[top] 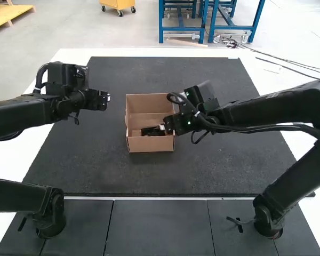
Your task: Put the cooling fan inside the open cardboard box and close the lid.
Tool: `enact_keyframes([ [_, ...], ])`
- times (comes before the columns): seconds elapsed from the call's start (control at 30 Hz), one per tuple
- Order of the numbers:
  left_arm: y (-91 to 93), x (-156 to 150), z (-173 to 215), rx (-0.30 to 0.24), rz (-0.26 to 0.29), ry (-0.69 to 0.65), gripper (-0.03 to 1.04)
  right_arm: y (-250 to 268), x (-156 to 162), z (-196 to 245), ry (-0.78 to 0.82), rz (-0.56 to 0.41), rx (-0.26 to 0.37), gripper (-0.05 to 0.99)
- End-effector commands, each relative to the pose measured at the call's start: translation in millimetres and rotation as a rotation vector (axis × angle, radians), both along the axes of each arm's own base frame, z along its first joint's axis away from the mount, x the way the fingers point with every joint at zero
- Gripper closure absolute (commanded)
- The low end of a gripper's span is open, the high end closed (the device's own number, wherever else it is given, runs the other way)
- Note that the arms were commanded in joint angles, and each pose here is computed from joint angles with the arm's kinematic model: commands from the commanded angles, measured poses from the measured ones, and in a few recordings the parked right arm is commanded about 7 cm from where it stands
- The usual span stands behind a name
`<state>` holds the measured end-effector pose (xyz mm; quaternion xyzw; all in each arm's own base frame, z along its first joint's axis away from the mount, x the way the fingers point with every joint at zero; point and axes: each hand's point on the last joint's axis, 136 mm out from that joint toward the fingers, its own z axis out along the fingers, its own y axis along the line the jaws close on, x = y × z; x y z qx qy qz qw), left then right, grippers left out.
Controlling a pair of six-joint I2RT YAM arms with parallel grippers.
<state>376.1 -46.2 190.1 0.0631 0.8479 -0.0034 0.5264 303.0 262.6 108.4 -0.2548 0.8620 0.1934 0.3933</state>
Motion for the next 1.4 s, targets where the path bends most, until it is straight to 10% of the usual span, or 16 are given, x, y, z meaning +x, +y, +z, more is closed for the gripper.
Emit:
enact_keyframes([
  [0.0, -2.7, 17, 28, -0.002, -0.009, -0.059, 0.04, -5, 5, 22, -0.042, -0.012, 0.045, 0.03],
  [0.4, -35.2, 54, 46, -0.005, -0.073, -0.067, 0.04, -12, 22, 78, -0.156, -0.039, 0.093, 0.03],
  [0.7, -67.0, 67, 47, 0.008, -0.142, -0.059, 0.04, -30, 38, 110, -0.162, -0.047, 0.005, 0.03],
  [1.37, -105.6, 44, 18, 0.091, -0.277, 0.081, 0.04, -54, 41, 147, -0.097, -0.036, -0.003, 0.03],
])
